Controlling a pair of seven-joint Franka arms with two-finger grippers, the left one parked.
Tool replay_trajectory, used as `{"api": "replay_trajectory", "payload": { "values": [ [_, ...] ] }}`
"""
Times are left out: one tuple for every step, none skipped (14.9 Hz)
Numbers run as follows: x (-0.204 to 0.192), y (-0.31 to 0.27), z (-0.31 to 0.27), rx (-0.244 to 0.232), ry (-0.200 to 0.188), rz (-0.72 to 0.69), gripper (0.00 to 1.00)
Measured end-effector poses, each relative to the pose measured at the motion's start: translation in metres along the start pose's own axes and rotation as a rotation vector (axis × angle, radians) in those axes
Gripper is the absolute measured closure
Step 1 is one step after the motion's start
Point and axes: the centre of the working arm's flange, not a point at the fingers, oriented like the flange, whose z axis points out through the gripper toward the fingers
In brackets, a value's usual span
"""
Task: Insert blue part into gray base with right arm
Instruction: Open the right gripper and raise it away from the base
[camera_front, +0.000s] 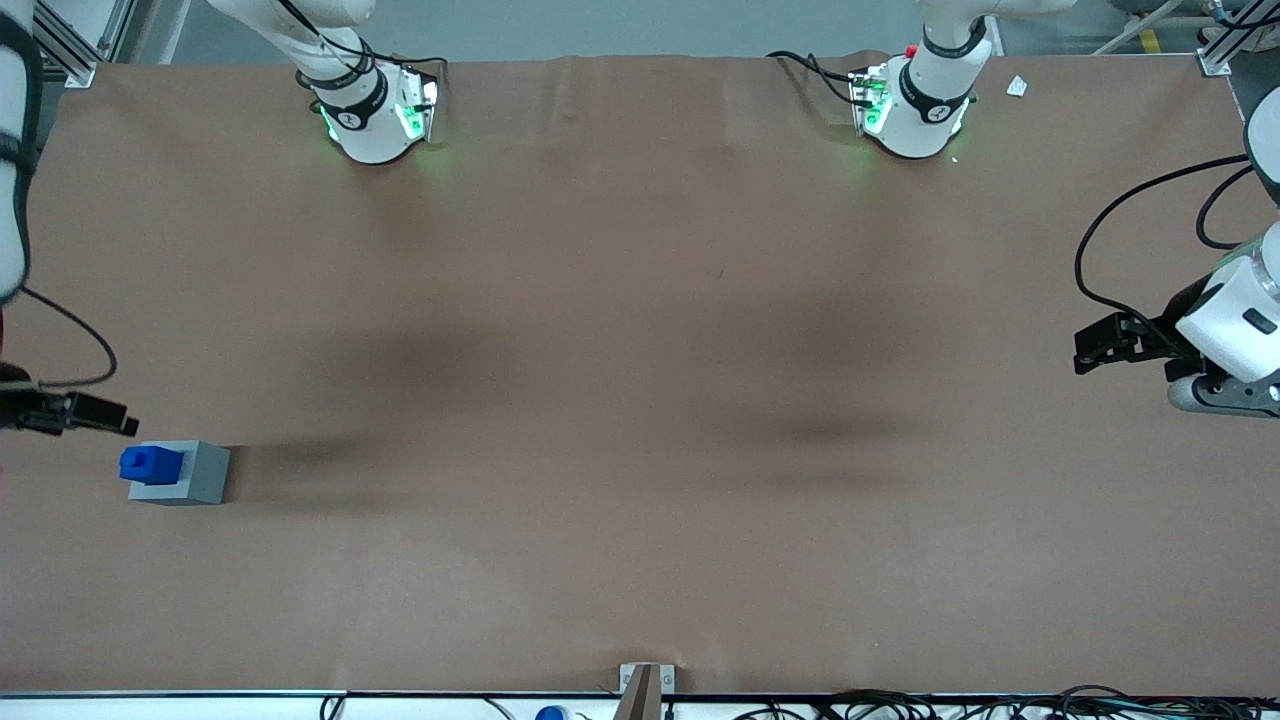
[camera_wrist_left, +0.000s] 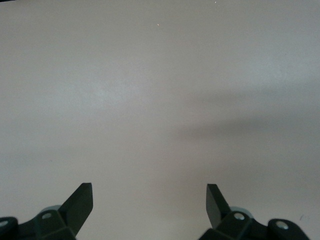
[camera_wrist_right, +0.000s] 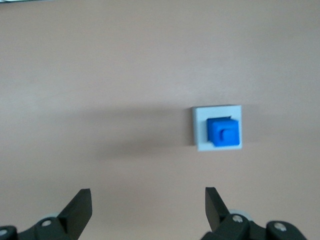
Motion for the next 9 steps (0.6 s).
{"api": "replay_trajectory", "payload": {
  "values": [
    [-0.012,-0.017,-0.022,-0.008,-0.007,0.006,0.00],
    [-0.023,-0.033,-0.041,-0.023,-0.015,0.010,0.00],
    [-0.034,-0.050,-0.057,-0.043,-0.021,0.008,0.00],
    [-0.045,-0.066,-0.073,-0.060,-0.020,0.004,0.00],
    [-0.055,-0.080,-0.087,-0.072,-0.012,0.003,0.00],
    [-0.062,-0.088,-0.099,-0.077,0.002,0.004,0.00],
    [-0.067,-0.091,-0.110,-0.076,0.018,0.007,0.00],
    [-0.070,-0.091,-0.117,-0.077,0.031,0.011,0.00],
    [-0.072,-0.088,-0.120,-0.078,0.037,0.015,0.00]
  ]
}}
